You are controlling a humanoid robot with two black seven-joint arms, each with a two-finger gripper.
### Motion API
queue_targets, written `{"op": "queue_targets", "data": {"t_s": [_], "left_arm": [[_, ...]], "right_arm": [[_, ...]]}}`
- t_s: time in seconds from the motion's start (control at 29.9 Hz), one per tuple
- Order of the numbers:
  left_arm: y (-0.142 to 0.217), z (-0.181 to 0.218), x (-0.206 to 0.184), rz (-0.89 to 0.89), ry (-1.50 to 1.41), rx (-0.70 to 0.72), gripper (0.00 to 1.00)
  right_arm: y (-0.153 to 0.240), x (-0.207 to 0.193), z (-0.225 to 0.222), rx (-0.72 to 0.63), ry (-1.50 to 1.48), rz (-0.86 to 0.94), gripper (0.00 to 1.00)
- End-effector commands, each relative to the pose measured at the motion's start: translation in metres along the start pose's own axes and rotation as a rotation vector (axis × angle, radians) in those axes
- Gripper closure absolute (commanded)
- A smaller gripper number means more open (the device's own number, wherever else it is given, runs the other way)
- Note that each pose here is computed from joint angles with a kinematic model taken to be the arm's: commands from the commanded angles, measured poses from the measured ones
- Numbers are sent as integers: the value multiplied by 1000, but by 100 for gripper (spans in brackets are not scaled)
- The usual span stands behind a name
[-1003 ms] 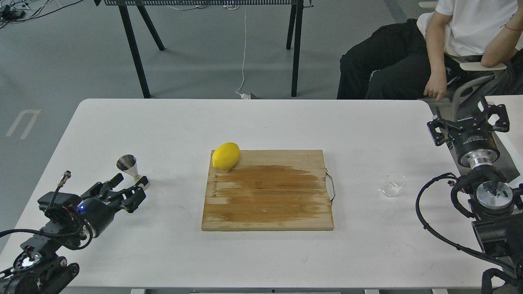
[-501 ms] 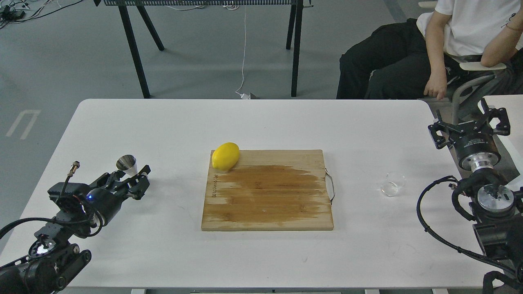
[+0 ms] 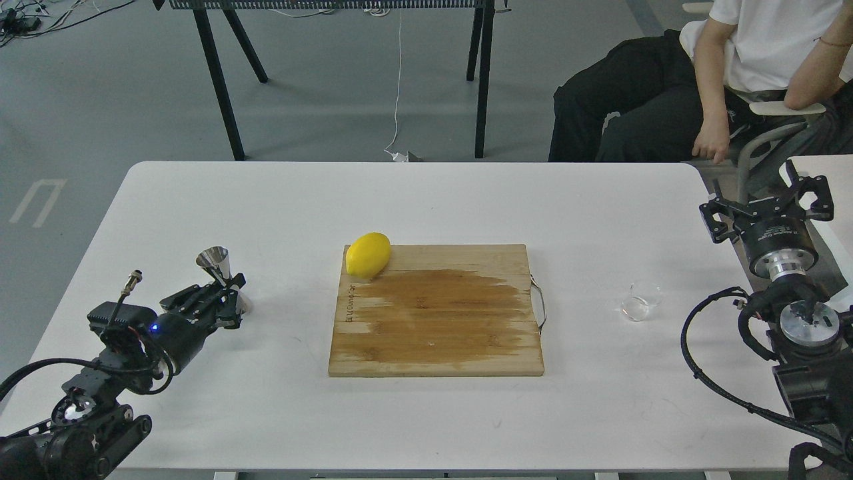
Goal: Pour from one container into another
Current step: 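Lift the metal jigger with the left gripper, then carry the jigger over the cutting board beside the lemon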
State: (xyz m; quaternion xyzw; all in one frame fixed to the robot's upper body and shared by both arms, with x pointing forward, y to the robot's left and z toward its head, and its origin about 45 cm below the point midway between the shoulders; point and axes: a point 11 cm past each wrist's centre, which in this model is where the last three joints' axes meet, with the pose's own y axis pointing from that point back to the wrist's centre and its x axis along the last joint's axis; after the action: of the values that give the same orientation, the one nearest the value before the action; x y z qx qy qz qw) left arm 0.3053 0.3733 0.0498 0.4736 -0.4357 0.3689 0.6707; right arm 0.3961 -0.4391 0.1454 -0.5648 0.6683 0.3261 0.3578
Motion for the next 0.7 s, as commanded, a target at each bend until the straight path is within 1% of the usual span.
{"op": "queue_targets", "data": {"t_s": [0.0,0.1,0.2,0.33,0.43,0.5,0.6,0.67], "left_arm": [[-2,1,3,9,-4,-3,93],[-8,3,14,42,-10,-16,93],[-22,11,39,96,-22,-54,93],[-36,39,77,182,-36,-158,94],[-46,67,109,256,-43,-250,94],[-52,91,126,270,-33,-324,94],[-55,127,131,224,-49,-440,95],[-58,145,128,196,-143,-499,96]], "right_arm": [[0,0,0,1,-1,0,0],[0,0,0,1,-1,0,0],[0,0,0,0,0,0,0],[4,5,1,-2,0,9,0],[7,8,-1,0,4,16,0],[7,10,-7,4,13,19,0],[8,12,-10,8,20,23,0],[10,14,-13,9,26,29,0]]}}
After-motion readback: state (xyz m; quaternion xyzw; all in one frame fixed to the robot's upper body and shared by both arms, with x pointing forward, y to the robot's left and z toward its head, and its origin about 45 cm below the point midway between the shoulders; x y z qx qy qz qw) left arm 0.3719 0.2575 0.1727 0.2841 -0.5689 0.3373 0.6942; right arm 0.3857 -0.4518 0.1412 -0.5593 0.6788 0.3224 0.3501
